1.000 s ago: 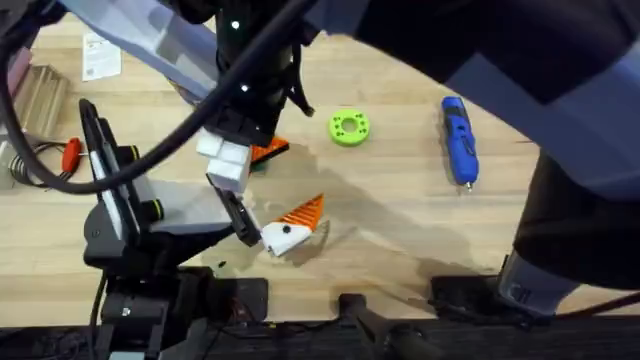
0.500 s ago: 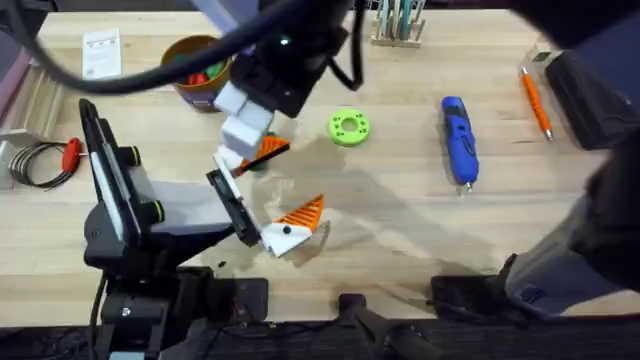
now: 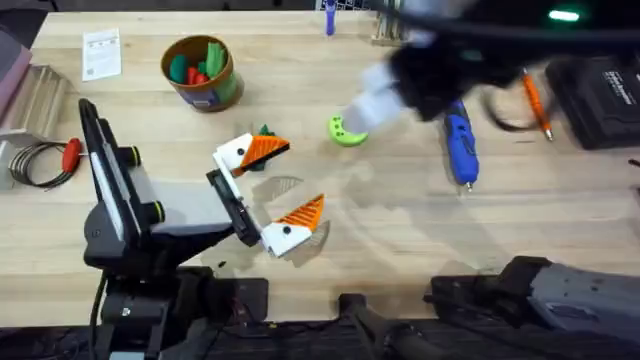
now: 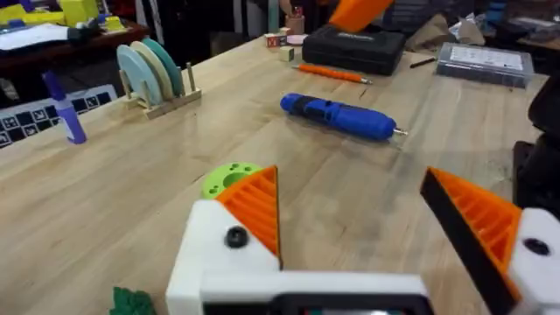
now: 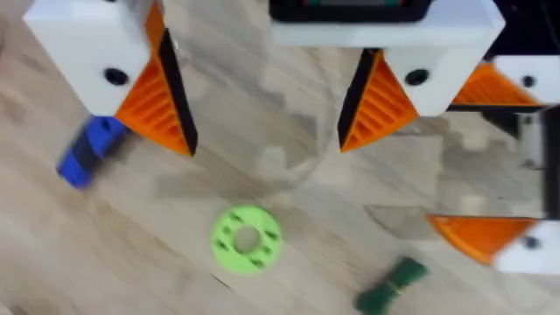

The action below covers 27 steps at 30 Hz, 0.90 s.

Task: Pick up the gripper from the table and insert it into the empty holder that is missing its gripper. Then pick up a screw, insert it into the mounting hole, and use the screwdriver to tighten it. Finally, clean up the table by picking up the vegetable and placing it into the bucket.

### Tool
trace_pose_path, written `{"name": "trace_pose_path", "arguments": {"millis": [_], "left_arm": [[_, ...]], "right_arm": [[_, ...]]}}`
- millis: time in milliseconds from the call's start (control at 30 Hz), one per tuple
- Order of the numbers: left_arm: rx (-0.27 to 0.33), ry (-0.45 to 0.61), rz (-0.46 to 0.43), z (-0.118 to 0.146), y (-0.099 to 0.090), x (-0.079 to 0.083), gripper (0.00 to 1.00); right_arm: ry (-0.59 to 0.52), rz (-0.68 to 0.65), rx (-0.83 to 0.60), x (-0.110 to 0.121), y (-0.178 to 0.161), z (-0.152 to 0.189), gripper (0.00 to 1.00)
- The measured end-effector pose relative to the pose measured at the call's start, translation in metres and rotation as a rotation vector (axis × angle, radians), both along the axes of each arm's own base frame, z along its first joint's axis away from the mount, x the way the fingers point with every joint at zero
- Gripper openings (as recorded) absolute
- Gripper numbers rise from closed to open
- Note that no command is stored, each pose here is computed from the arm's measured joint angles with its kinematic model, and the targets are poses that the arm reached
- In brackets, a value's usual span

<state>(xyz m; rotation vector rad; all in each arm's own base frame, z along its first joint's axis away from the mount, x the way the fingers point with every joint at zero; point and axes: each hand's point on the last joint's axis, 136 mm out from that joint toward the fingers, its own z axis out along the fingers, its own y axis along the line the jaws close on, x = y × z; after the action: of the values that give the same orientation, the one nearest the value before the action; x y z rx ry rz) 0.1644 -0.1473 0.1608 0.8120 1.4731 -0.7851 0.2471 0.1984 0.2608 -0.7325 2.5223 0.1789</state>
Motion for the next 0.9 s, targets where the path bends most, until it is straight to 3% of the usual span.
{"name": "trace_pose_path", "arguments": {"millis": [200,467,900], "left_arm": [[0.000,0.000,0.000,0.000,0.000,0.000,0.985],[0.000,0.000,0.000,0.000,0.000,0.000,0.985],[0.000,0.000,0.000,0.000,0.000,0.000,0.985]], "right_arm": [[0.031,-0.239,-0.011,0.000,-0.073,0.001,0.991],[0.094,-0.498,-0.035,0.019,-0.137,-0.012,0.991],[0.111,-0.687,-0.057,0.029,-0.183,-0.019,0.990]]}}
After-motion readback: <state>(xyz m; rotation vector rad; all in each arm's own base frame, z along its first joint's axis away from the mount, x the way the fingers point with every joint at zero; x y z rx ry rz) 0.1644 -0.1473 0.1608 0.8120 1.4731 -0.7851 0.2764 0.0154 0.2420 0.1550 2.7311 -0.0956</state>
